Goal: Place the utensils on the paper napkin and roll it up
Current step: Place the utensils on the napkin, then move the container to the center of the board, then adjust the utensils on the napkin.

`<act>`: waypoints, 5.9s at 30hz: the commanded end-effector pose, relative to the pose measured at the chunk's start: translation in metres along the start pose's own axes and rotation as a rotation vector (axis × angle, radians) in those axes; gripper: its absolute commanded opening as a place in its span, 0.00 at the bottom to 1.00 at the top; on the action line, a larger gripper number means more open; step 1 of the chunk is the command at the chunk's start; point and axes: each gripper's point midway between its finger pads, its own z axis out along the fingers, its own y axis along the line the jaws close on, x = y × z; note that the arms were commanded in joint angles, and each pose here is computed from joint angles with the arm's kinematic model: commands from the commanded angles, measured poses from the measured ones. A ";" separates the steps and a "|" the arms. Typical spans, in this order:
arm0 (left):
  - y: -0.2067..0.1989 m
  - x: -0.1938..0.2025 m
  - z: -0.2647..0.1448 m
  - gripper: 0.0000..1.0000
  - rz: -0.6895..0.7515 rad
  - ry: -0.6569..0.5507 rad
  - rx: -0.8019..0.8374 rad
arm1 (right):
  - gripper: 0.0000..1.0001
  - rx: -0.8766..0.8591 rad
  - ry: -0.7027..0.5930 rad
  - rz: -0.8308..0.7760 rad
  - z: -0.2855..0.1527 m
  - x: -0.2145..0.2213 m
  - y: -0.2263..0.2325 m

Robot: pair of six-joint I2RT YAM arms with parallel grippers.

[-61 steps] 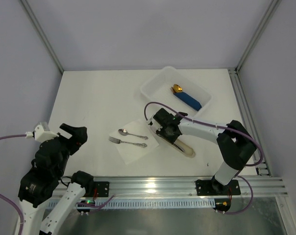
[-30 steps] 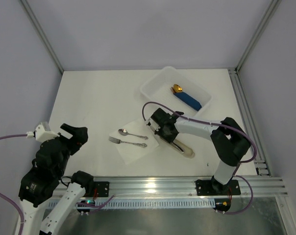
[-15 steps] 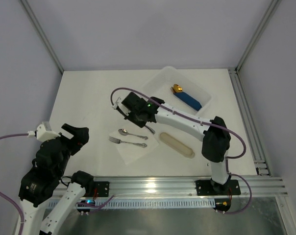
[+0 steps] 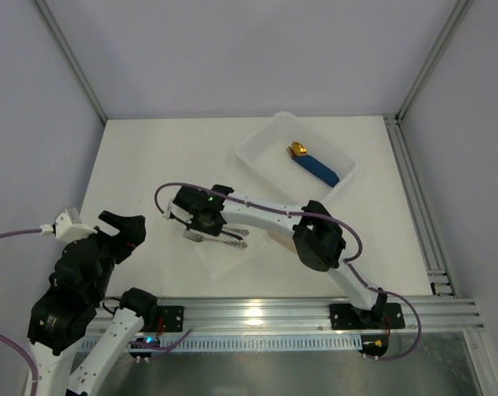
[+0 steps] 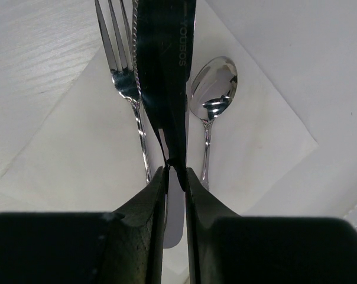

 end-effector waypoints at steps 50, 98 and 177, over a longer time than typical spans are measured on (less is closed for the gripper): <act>0.006 -0.009 -0.008 0.90 0.009 -0.033 -0.022 | 0.11 0.003 -0.026 -0.129 0.022 0.005 -0.003; -0.008 0.022 0.004 0.90 0.016 0.110 0.033 | 0.38 0.215 -0.199 0.248 -0.062 0.012 -0.058; 0.007 0.199 0.077 0.15 -0.044 0.587 0.021 | 0.83 -0.128 -0.261 0.388 -0.064 0.050 -0.027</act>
